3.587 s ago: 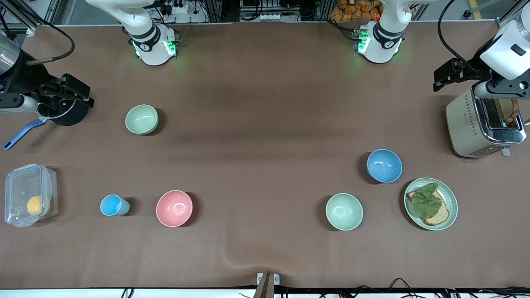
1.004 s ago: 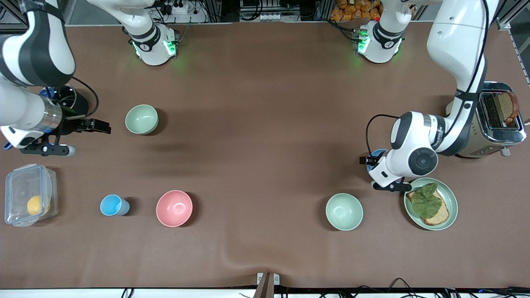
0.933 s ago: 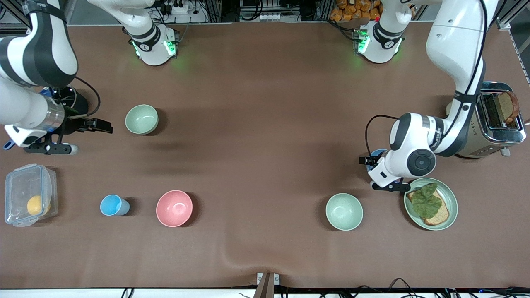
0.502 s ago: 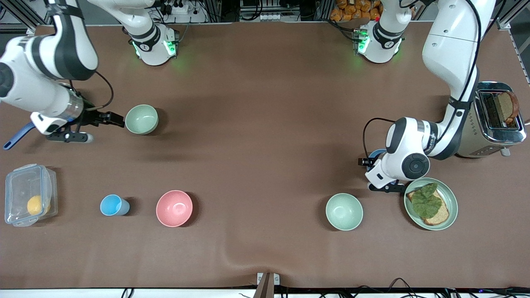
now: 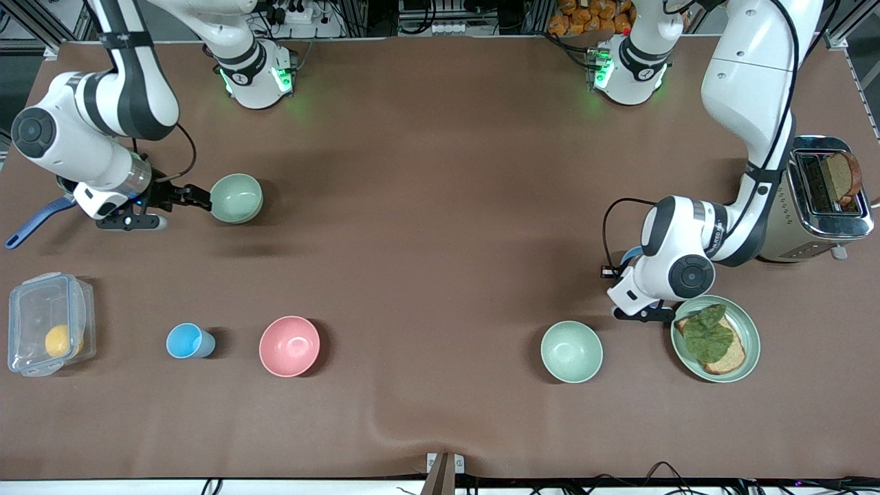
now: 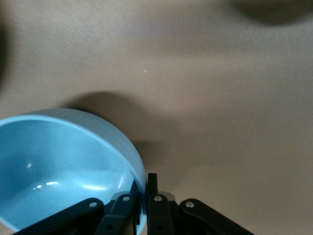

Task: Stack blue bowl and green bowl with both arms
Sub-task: 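Grasp the blue bowl with the left gripper while the right gripper grasps the green bowl, then lift the blue bowl with the left gripper while the right gripper lifts the green bowl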

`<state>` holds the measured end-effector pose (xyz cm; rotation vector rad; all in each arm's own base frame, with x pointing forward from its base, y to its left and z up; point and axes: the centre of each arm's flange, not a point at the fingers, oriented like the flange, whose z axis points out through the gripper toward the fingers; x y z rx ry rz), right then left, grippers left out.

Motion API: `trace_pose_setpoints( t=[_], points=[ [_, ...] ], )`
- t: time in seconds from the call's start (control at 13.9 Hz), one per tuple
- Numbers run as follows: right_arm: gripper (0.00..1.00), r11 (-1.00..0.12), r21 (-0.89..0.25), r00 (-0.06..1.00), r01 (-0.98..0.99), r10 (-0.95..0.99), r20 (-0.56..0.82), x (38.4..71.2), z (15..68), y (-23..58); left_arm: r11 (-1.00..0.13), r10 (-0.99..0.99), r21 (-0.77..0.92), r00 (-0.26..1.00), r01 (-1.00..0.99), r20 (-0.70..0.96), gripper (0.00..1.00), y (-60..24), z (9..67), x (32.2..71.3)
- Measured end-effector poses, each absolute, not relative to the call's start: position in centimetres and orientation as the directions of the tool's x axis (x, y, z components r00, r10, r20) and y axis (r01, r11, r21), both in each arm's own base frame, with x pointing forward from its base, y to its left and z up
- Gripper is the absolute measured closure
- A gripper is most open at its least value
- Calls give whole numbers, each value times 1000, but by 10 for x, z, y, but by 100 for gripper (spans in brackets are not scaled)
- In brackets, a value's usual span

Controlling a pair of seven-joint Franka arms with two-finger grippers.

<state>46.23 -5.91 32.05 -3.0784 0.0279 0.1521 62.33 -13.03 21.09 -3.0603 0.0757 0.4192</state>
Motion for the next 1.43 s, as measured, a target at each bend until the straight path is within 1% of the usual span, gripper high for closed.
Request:
trace_pose_setpoints(
  t=[0.29,0.5,0.57,0.65,0.72,0.86,0.93,1.0,1.08,1.15,1.22,1.36,1.43],
  points=[
    [0,-998,-52,997,-25,-22,-71,444,294,-71,-998,-18,-47,976,-29,-218,94,-146,238,630],
    [3,-999,-49,998,18,21,-53,435,271,-71,-998,1,-62,979,-12,-203,94,-176,262,622],
    [7,-998,-48,998,30,32,-48,432,262,-74,-998,1,-65,980,-12,-199,94,-182,273,620],
    [14,-998,-48,998,36,38,-44,429,253,-75,-998,6,-66,981,-7,-192,94,-186,285,618],
    [14,-998,-46,998,39,41,-41,427,245,-76,-998,11,-67,983,-1,-184,94,-187,298,617],
    [27,-998,-44,998,42,44,-37,421,229,-75,-997,22,-71,985,10,-169,94,-185,327,615],
    [28,-998,-44,998,44,46,-37,419,224,-75,-997,24,-72,987,12,-162,94,-184,341,613],
    [35,-998,-43,998,46,48,-36,417,219,-74,-997,25,-74,988,14,-155,94,-183,355,611],
    [45,-998,-43,998,47,49,-36,415,216,-74,-997,29,-74,989,18,-147,94,-183,366,609],
    [45,-998,-43,998,50,52,-37,414,213,-73,-997,36,-74,990,26,-139,94,-183,375,607],
    [52,-998,-43,998,54,56,-39,413,211,-72,-996,52,-74,990,42,-131,94,-186,381,606],
    [72,-997,-44,997,64,66,-41,412,209,-68,-993,97,-76,988,88,-124,94,-195,384,602],
    [73,-997,-44,997,71,73,-41,412,209,-65,-989,131,-76,984,123,-122,94,-200,385,601]
  ],
)
